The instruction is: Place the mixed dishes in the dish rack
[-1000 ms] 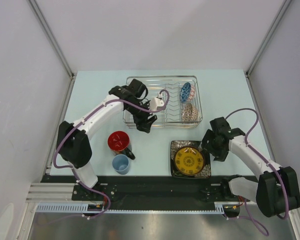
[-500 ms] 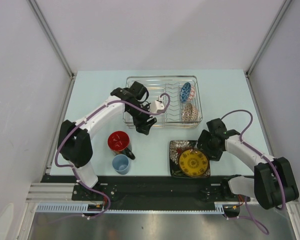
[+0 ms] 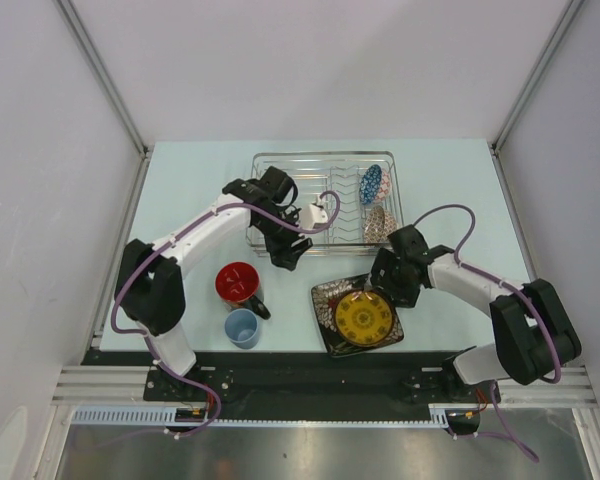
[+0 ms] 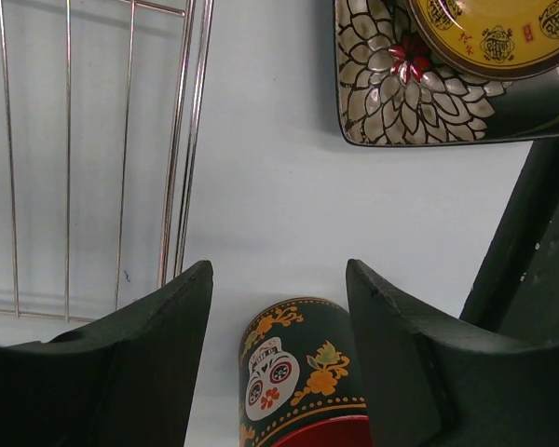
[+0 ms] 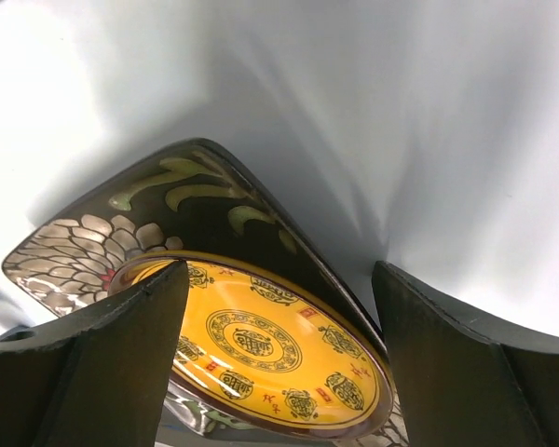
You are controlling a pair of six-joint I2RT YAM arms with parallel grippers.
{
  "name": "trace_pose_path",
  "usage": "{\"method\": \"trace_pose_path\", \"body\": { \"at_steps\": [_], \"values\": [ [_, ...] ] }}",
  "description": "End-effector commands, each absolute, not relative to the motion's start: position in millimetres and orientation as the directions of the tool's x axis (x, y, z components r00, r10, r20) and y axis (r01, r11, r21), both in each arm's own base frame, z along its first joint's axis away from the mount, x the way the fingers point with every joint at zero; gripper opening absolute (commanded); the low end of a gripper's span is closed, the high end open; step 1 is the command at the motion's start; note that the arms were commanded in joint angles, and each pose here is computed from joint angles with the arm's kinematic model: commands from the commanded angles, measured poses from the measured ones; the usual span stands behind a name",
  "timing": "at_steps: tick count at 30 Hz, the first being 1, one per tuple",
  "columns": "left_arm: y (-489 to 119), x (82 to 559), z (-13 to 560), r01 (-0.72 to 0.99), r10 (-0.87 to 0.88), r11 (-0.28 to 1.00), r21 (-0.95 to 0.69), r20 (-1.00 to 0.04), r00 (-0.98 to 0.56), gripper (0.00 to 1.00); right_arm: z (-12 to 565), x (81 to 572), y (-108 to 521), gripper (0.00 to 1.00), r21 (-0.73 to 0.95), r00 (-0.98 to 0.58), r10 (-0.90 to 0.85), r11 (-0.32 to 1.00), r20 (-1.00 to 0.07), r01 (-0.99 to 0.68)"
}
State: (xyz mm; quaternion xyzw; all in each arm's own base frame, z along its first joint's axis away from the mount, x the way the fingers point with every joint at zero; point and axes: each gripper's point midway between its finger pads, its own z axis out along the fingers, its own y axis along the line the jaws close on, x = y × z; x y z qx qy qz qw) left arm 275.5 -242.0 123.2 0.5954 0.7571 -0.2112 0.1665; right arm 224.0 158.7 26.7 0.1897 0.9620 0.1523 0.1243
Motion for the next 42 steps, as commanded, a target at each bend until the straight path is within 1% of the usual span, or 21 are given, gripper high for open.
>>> {"method": "trace_pose_path", "body": {
  "at_steps": [1, 7, 8, 11, 18, 23, 27, 32, 38, 42],
  "values": [
    [-244.5, 277.9, 134.7, 0.981, 0.820, 0.178, -0.070, -0.540, -0.188, 0.65, 26.7, 231.0, 168.9, 0.86, 0.360, -0.901, 0.397, 0.878, -0.176, 0.316],
    [-245.4, 280.2, 133.6, 0.982, 0.822, 0.178, -0.063, -0.539, -0.184, 0.65, 44.7, 221.4, 146.7, 0.89, 0.295, -0.911, 0.343, 0.916, -0.229, 0.271],
    [-245.6, 281.0, 133.3, 0.982, 0.821, 0.179, -0.063, -0.541, -0.184, 0.65, 53.7, 221.4, 144.5, 0.90, 0.305, -0.906, 0.342, 0.916, -0.249, 0.261],
    [-247.9, 282.4, 133.1, 0.981, 0.817, 0.180, -0.067, -0.546, -0.187, 0.65, 69.6, 213.3, 136.4, 0.92, 0.308, -0.903, 0.338, 0.917, -0.265, 0.252],
    [-258.7, 281.7, 133.6, 0.981, 0.807, 0.172, -0.088, -0.558, -0.191, 0.64, 89.1, 183.7, 133.9, 0.93, 0.330, -0.914, 0.335, 0.910, -0.227, 0.251],
    [-266.4, 277.3, 122.3, 0.986, 0.827, 0.150, -0.075, -0.538, -0.167, 0.64, 86.3, 175.3, 146.7, 0.89, 0.354, -0.933, 0.304, 0.908, -0.195, 0.222],
    [-271.7, 275.1, 112.5, 0.989, 0.841, 0.132, -0.064, -0.521, -0.146, 0.64, 82.9, 174.0, 154.2, 0.87, 0.369, -0.939, 0.285, 0.907, -0.191, 0.200],
    [-280.2, 273.8, 104.2, 0.992, 0.853, 0.112, -0.058, -0.506, -0.126, 0.63, 67.3, 166.9, 154.9, 0.83, 0.354, -0.949, 0.275, 0.912, -0.156, 0.206],
    [-291.6, 269.6, 103.0, 0.995, 0.857, 0.088, -0.041, -0.506, -0.096, 0.63, 45.2, 155.2, 151.9, 0.82, 0.339, -0.955, 0.267, 0.916, -0.125, 0.212],
    [-295.0, 265.0, 97.0, 0.997, 0.865, 0.073, -0.032, -0.495, -0.079, 0.63, 36.3, 155.7, 152.1, 0.82, 0.340, -0.956, 0.264, 0.917, -0.129, 0.207]
  ]
}}
